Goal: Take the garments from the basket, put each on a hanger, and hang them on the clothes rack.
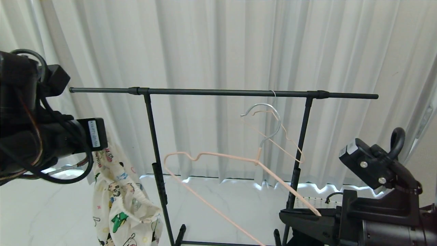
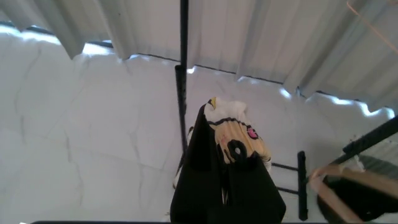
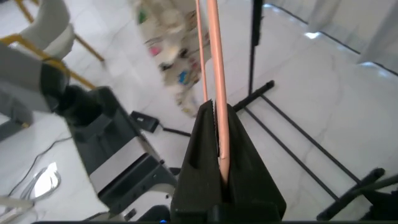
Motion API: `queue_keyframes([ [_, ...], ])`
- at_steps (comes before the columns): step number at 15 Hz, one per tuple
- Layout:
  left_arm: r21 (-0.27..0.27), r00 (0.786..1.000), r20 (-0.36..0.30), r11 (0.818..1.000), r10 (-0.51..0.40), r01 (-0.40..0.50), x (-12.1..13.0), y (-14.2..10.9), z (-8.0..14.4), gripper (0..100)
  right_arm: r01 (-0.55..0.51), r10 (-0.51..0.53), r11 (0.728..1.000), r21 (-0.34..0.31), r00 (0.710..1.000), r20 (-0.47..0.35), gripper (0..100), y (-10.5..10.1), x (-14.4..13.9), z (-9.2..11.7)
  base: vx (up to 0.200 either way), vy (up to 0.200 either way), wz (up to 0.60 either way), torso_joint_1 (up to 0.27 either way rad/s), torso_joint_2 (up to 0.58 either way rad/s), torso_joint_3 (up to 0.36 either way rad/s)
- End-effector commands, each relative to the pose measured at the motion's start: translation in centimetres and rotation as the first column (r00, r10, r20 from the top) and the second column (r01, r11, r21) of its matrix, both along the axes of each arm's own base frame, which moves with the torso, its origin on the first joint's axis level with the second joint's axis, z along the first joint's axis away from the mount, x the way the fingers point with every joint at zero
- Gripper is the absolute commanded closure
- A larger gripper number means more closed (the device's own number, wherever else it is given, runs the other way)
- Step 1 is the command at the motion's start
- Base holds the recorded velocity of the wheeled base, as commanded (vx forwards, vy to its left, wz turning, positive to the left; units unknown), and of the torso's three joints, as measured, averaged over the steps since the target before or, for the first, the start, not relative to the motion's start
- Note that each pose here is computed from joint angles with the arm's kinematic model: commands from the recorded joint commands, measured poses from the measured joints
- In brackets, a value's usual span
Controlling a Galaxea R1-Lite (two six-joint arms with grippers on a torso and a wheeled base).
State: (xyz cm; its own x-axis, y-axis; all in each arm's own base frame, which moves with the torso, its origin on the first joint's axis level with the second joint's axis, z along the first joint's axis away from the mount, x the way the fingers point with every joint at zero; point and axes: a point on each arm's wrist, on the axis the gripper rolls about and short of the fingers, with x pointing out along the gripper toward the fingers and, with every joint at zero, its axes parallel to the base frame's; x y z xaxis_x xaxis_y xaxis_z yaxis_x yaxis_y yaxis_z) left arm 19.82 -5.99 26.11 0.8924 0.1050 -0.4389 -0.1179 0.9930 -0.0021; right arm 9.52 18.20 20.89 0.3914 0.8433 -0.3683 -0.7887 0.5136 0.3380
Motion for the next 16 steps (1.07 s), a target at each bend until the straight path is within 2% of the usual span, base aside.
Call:
queue_keyframes([
  [1, 0.006, 0.999, -0.032, 1.000, -0.026, 0.027, 2.1, -1.8, -0.5, 100, -0.036, 0.036, 0.999, -0.005, 0.999, -0.003, 100, 0.6, -0.6, -0.1, 0.000, 0.000, 0.00, 0.000, 0.00, 0.000],
  [4, 0.007, 0.992, -0.040, 0.993, -0.121, 0.121, 1.3, -3.8, -0.7, 100, -0.039, 0.039, 0.999, 0.008, 0.999, 0.004, 100, 0.6, -0.6, 0.1, 0.000, 0.000, 0.00, 0.000, 0.00, 0.000],
  [6, 0.015, 0.988, -0.056, 0.990, -0.141, 0.142, 1.4, -4.4, -1.1, 100, -0.039, 0.039, 0.999, 0.027, 0.999, 0.014, 100, 0.8, -0.5, 0.2, 0.000, 0.000, 0.00, 0.000, 0.00, 0.000],
  [9, 0.019, 0.989, -0.064, 0.991, -0.134, 0.136, 1.8, -4.6, -1.3, 100, -0.040, 0.040, 0.999, 0.028, 0.999, 0.016, 100, 0.9, -0.5, 0.2, 0.000, 0.000, 0.00, 0.000, 0.00, 0.000],
  [12, 0.019, 0.997, -0.059, 0.999, -0.046, 0.047, 3.2, -2.9, -1.2, 100, -0.042, 0.041, 0.999, 0.035, 0.999, 0.019, 100, 0.7, -0.6, 0.3, 0.000, 0.000, 0.00, 0.000, 0.00, 0.000],
  [16, 0.023, 0.996, -0.075, 0.999, -0.040, 0.042, 3.3, -2.8, -1.7, 100, -0.057, 0.056, 0.997, 0.050, 0.998, 0.024, 100, 0.6, -0.7, 0.6, 0.000, 0.000, 0.00, 0.000, 0.00, 0.000],
])
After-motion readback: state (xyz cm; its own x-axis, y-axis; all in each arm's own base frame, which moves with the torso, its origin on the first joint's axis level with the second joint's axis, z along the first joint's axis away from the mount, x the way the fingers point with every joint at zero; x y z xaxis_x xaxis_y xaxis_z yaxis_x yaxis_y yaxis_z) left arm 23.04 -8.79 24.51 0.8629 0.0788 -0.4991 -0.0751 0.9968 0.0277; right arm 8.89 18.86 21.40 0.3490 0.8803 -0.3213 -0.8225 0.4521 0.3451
